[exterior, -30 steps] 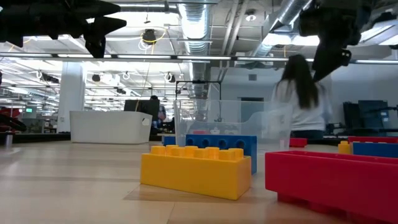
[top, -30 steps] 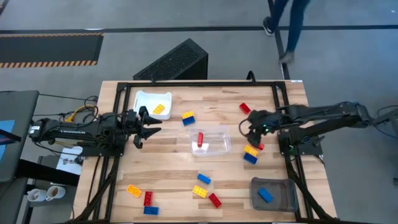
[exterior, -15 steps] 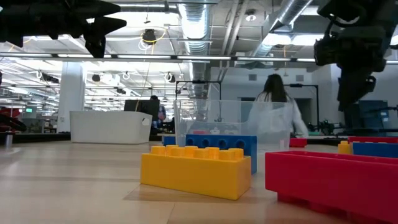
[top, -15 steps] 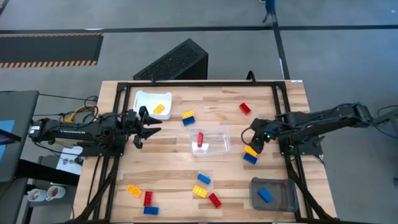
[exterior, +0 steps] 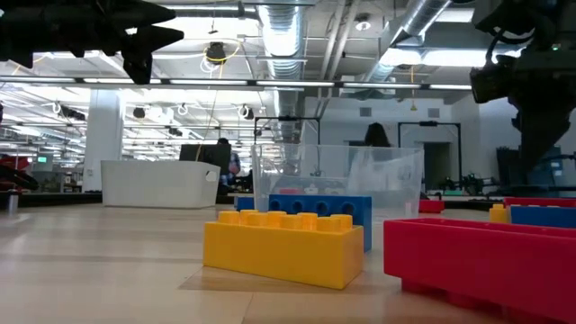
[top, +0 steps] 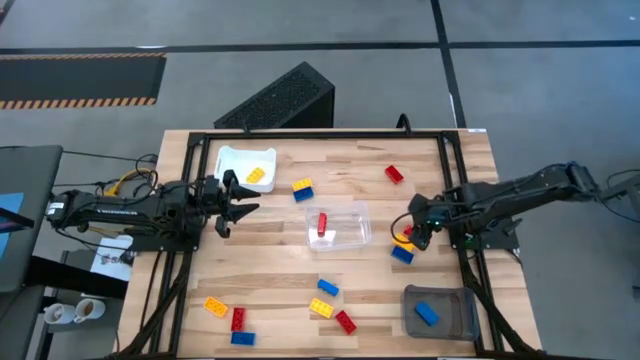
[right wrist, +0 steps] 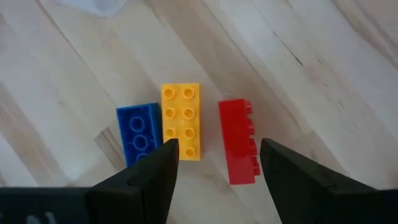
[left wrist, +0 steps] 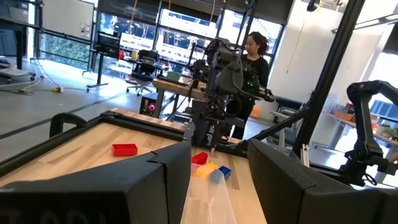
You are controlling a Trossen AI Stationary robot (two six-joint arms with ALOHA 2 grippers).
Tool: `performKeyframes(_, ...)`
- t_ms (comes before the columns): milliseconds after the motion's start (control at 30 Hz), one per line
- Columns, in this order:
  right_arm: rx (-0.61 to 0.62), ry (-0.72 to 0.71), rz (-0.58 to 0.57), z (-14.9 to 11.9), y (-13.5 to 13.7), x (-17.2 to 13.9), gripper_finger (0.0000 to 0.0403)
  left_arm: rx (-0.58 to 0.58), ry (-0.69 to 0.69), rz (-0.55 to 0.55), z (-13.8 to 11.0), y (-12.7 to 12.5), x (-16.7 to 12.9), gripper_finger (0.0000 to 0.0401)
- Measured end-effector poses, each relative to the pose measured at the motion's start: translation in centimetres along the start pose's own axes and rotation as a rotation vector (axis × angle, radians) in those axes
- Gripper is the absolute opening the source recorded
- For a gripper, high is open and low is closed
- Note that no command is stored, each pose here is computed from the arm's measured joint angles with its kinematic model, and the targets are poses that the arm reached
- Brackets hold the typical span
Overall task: Sort & place blocks by color
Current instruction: Put the yellow game piece into the white bin
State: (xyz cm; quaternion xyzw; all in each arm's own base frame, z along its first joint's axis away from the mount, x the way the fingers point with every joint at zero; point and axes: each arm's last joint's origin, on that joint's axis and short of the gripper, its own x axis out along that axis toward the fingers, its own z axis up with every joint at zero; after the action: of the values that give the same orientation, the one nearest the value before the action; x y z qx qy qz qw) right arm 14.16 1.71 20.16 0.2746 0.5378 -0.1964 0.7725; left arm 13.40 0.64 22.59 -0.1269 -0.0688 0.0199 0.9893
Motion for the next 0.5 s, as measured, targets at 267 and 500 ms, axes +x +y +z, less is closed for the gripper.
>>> performKeyframes(267,-0.089,-0.009,-0.008,0.1,1.1,0.9,0.0249,0.001,0.006,0.001,-0.1,0.0,0.0,0.0146)
performKeyframes(500,-0.190,-0.024,0.041,0.2,3.1,2.2,0.0249,0.002,0.007,0.003,-0.1,0.0,0.0,0.0146)
